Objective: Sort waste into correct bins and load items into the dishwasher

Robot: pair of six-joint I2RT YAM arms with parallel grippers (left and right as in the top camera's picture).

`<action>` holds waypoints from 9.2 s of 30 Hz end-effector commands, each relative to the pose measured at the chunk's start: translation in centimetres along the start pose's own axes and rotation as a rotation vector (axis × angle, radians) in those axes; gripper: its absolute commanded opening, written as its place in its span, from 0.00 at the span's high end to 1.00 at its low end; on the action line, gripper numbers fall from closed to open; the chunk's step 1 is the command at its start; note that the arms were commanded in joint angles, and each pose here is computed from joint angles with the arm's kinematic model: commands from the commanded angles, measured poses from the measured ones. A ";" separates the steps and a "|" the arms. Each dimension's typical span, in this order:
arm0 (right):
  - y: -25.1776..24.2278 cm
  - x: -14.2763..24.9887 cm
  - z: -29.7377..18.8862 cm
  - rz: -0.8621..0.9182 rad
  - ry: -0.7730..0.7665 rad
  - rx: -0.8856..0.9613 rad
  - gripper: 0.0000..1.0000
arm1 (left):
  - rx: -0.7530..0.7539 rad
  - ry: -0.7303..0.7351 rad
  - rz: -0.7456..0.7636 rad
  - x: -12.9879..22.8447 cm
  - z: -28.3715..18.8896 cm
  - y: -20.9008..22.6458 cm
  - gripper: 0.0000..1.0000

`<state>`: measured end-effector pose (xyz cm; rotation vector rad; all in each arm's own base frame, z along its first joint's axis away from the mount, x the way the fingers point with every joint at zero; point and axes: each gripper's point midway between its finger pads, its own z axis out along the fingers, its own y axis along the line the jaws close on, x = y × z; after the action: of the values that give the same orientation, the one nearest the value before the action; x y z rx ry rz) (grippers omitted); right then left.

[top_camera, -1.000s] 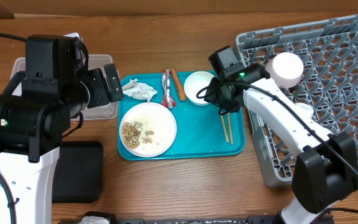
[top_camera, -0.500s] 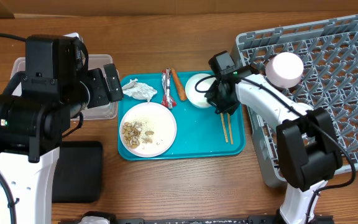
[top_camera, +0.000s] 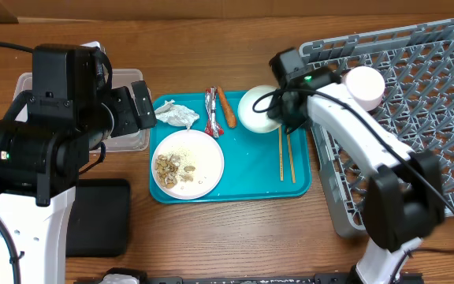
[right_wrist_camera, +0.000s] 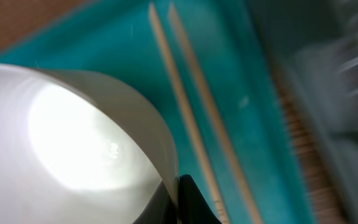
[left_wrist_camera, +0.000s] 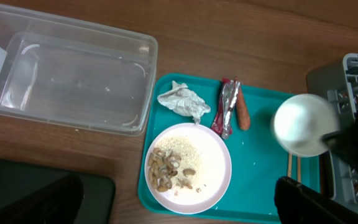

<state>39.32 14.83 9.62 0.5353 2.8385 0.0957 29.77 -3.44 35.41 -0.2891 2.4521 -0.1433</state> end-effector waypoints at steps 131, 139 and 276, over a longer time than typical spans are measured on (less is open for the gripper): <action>-0.8 3.4 -4.8 -0.372 0.015 -0.122 0.96 | -0.016 -0.007 0.003 -0.3 0.1 0.3 0.00; -5.4 -0.5 -7.8 -0.523 -0.110 -0.066 0.96 | -0.016 -0.007 0.003 -0.3 0.1 0.3 0.00; -4.8 -0.1 -26.2 -0.448 -0.469 -0.469 0.00 | 0.141 0.310 0.181 3.4 12.6 -9.6 0.23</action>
<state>31.19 9.95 33.38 -0.1390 2.3277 0.4858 36.73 -13.70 24.65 -0.0045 2.7604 -0.2900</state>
